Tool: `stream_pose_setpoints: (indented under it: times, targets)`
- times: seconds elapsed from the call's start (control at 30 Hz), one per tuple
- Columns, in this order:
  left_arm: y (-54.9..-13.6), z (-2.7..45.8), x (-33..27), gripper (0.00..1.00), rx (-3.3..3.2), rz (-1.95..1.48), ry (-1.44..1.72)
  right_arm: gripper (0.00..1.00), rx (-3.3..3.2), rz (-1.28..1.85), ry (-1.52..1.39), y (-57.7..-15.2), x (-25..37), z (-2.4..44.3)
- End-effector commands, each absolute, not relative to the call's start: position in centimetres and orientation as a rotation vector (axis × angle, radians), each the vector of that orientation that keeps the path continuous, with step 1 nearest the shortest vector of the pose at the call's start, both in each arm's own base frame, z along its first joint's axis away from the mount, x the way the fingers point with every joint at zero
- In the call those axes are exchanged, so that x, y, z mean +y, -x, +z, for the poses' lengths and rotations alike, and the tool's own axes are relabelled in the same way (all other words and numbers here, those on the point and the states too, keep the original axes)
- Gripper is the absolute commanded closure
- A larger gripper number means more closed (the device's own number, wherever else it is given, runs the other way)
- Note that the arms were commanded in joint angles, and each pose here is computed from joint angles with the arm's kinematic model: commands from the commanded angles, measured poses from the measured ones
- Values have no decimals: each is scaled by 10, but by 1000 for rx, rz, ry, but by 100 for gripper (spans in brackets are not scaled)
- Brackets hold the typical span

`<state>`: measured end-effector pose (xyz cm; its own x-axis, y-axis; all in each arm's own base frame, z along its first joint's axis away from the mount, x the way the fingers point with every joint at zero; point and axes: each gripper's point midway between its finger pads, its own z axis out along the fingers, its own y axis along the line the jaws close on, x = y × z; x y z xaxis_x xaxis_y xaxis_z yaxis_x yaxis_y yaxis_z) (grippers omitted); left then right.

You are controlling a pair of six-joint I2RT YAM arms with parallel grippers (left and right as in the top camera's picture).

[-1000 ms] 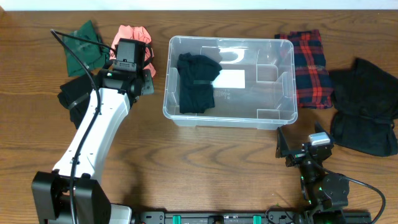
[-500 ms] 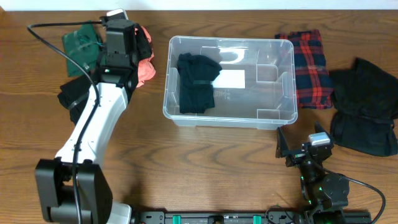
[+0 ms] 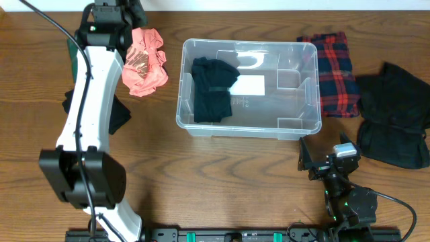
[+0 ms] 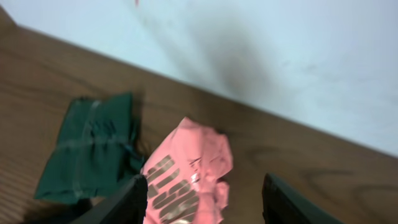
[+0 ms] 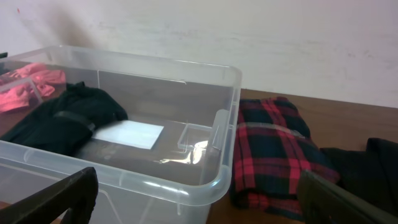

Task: Pack container
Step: 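Move the left gripper above the pink shirt, then grasp the pink shirt with the left gripper and lift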

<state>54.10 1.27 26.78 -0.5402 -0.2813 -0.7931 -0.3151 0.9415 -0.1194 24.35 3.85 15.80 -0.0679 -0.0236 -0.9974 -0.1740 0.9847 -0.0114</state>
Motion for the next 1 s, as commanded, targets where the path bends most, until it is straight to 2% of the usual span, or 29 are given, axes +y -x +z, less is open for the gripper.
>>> stream_pose_setpoints:
  times: [0.0,0.4,0.47,0.67,0.97]
  targets:
    - [-552,211,18,41,2295,126,379,1,1634,118,172,-243,40,158]
    - [-578,125,15,39,2390,158,347,1,1634,118,172,-243,40,158]
    - [-580,112,12,35,2409,144,339,1,1634,118,172,-243,40,158]
    - [-579,83,11,29,2462,154,339,1,1634,118,172,-243,40,158]
    - [-570,47,7,28,2549,171,337,1,1634,118,172,-243,40,158]
